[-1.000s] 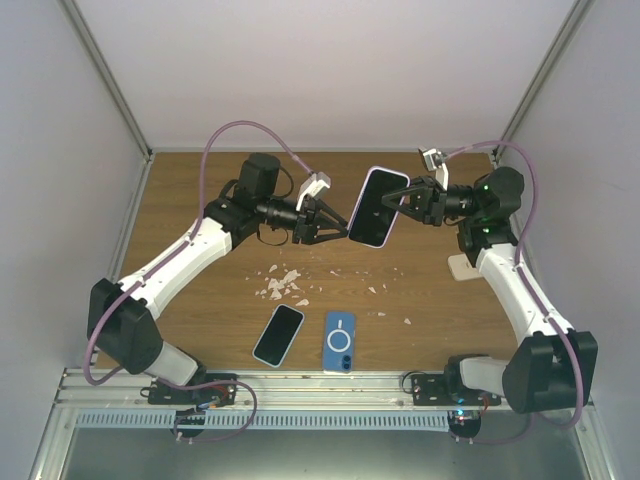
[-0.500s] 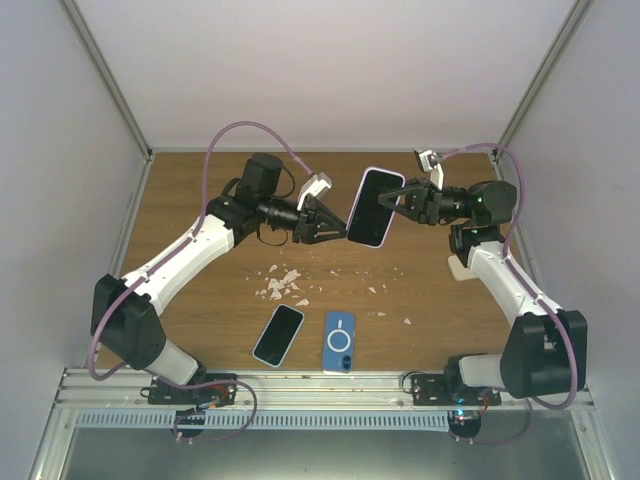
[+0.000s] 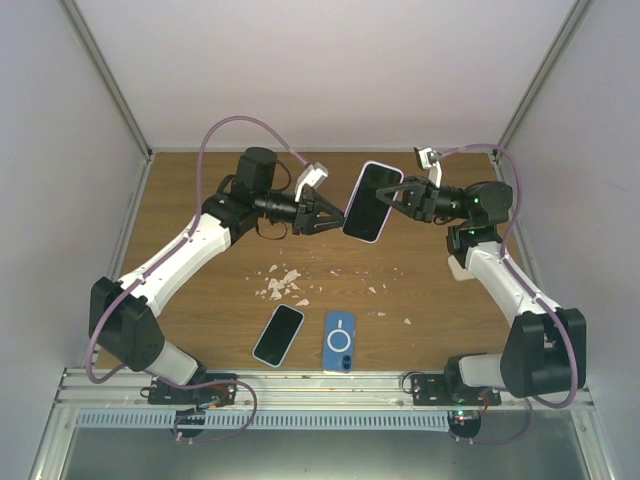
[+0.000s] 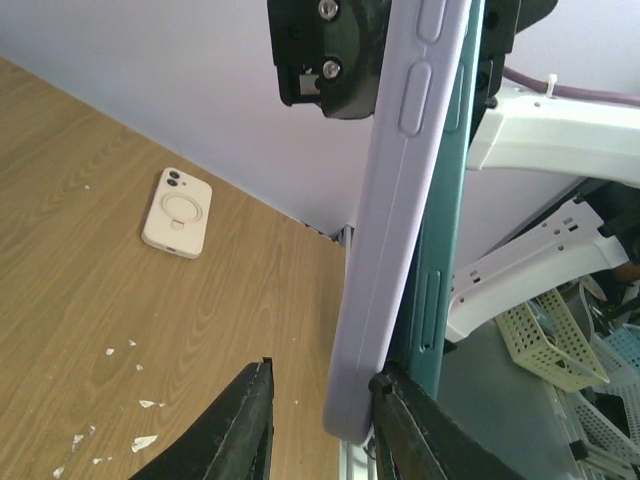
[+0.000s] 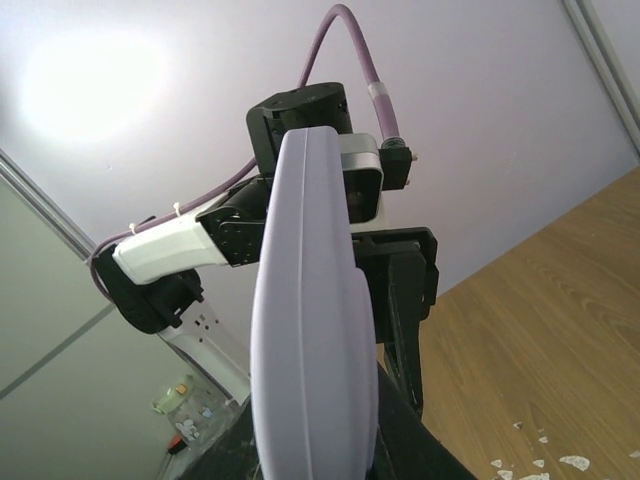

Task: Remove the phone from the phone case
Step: Remove the phone case from the phone.

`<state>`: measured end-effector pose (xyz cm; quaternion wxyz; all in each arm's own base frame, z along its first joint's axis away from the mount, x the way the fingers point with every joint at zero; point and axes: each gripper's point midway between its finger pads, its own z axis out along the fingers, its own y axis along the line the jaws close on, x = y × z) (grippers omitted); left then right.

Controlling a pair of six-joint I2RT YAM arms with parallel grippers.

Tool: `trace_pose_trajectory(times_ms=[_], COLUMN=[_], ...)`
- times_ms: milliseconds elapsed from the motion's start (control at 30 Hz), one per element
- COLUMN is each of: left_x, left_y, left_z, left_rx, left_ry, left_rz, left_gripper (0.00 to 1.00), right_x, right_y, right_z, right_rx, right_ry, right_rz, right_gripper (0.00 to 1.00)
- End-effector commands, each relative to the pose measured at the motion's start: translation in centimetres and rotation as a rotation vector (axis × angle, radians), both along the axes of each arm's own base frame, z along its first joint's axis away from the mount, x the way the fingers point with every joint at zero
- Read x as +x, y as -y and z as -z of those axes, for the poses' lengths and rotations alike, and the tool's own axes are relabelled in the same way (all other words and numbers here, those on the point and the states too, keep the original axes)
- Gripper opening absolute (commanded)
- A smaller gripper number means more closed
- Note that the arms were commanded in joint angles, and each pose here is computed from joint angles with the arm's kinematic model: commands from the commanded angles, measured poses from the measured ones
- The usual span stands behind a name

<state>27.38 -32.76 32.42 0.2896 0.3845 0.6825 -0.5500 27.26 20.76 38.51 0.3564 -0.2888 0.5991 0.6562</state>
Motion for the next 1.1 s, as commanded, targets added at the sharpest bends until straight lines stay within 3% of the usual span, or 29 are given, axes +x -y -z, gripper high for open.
trace_pose_trajectory(times_ms=[0,633,1067], left_x=[5.4,2.2,-0.1], left_y=[0.7,2.7,2.3], left_z=[-2.3,-4.7,-4.3], left_rx=[-0.048,-0.189,-0.238], left_ry=[0.167,0.130,0.029], left_rz=[-0.217,-0.028,0.057], left_gripper=[0.28,0.29,0.25], right_x=[-5.1,-5.2,-3.8], right_y=[-3.1,-5.1,-5.7], right_z=[0.7,2.0,3.2], right_rx=[-0.060,-0.062,-0.080], right_ry=[-0.014,-0.050,-0.089], right_rz=[-0.239,-0.300,-0.298], right_gripper=[0.01,0.00,0.01])
